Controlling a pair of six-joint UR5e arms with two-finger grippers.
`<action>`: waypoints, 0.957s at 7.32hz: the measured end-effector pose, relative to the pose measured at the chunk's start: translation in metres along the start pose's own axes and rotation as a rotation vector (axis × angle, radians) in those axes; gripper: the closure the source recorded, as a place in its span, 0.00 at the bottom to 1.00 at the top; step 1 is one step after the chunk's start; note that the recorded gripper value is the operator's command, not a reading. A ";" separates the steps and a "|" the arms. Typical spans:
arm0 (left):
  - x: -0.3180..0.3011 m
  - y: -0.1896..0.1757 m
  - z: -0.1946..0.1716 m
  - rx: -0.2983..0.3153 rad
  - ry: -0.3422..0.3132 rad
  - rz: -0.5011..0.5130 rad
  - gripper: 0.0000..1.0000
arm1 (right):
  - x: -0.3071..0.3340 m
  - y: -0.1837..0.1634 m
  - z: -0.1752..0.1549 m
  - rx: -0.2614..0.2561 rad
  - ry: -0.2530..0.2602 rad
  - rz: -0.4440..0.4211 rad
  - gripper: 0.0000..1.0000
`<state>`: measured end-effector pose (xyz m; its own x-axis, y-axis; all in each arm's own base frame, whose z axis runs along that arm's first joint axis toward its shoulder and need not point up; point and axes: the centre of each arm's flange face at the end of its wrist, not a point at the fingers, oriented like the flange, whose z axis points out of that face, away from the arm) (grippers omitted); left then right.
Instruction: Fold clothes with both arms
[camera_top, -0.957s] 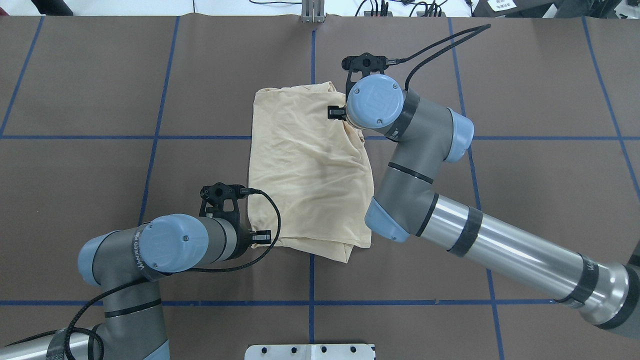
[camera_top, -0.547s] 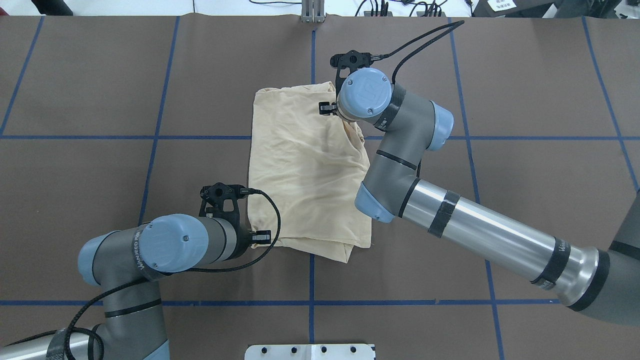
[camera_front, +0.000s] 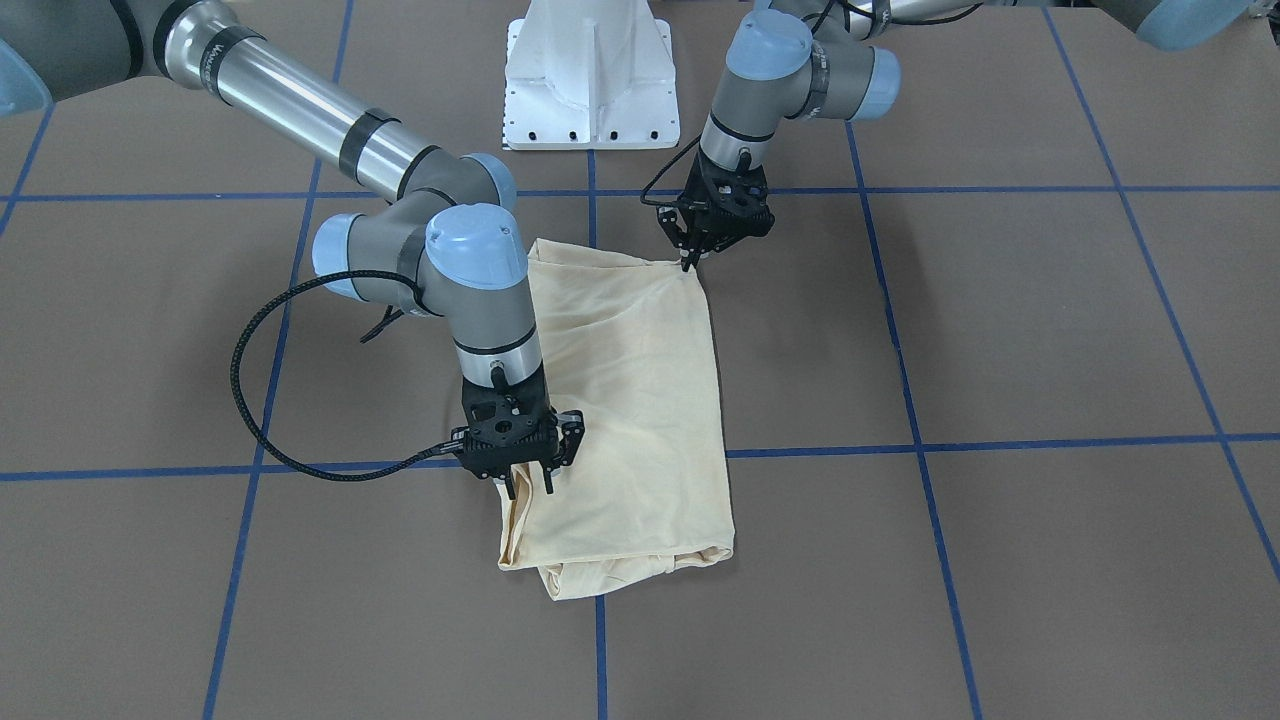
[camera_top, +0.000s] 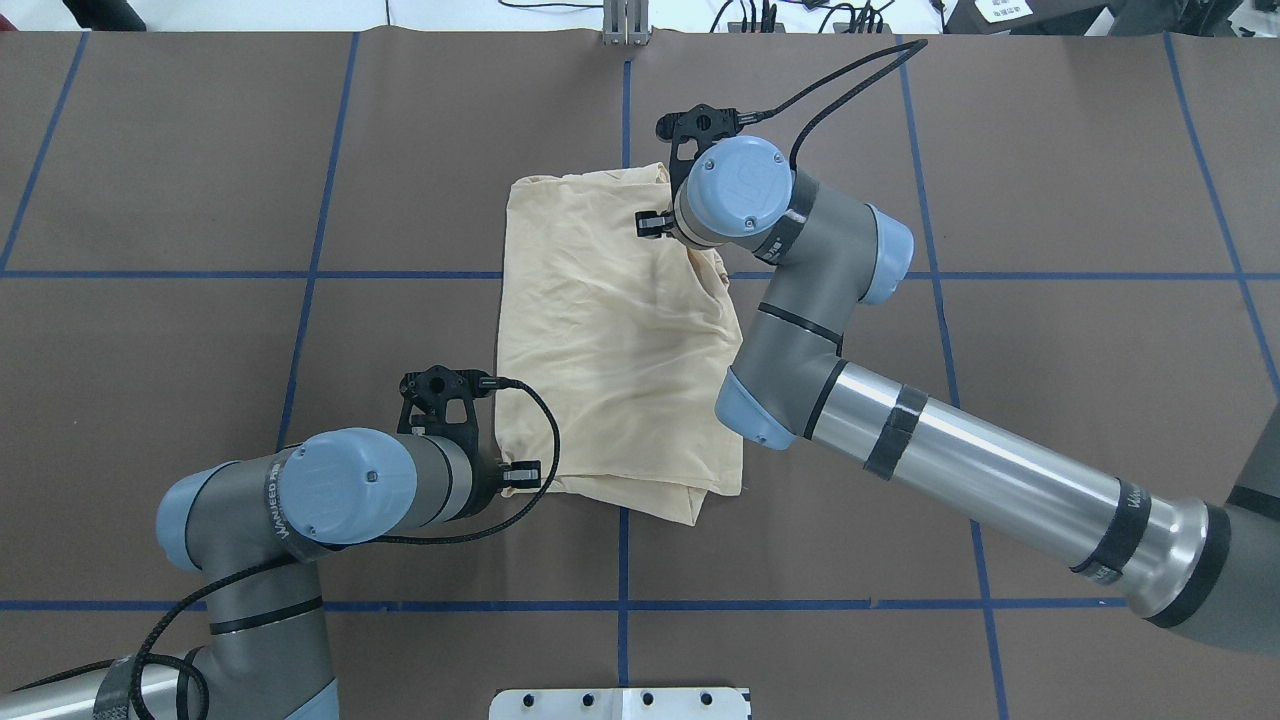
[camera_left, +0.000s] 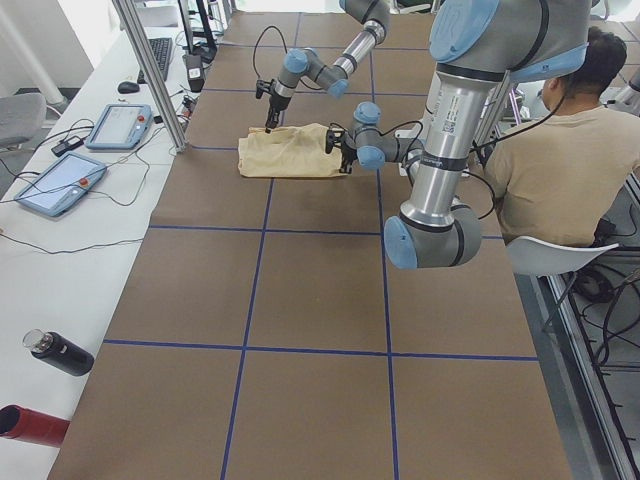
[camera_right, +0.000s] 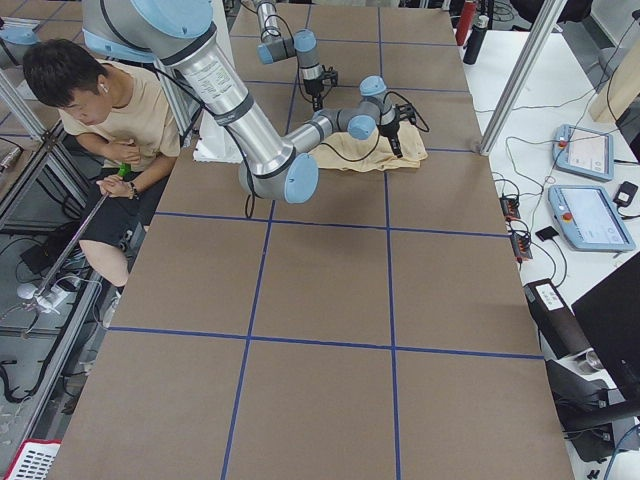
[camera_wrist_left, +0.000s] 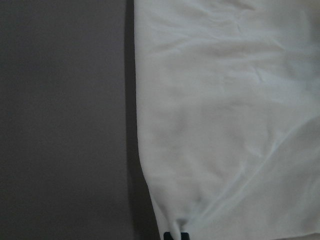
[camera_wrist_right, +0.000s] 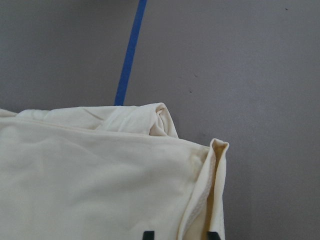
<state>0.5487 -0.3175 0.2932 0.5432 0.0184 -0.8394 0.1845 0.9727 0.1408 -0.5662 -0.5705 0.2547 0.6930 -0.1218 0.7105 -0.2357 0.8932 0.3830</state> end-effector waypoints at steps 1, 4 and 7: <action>0.000 0.000 0.001 0.000 0.000 0.000 1.00 | 0.006 0.007 -0.004 -0.008 -0.011 -0.016 0.60; 0.000 0.000 0.001 0.001 0.001 0.000 1.00 | 0.012 0.014 0.000 -0.021 -0.009 -0.108 0.60; 0.000 0.000 0.001 -0.001 0.002 0.002 1.00 | 0.010 0.023 0.007 -0.036 -0.003 -0.144 0.85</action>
<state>0.5492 -0.3176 0.2935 0.5416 0.0204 -0.8404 0.1833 0.9728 0.1418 -0.5697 -0.5542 0.2744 0.7158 -0.2511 0.6515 -0.1093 0.8813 0.4598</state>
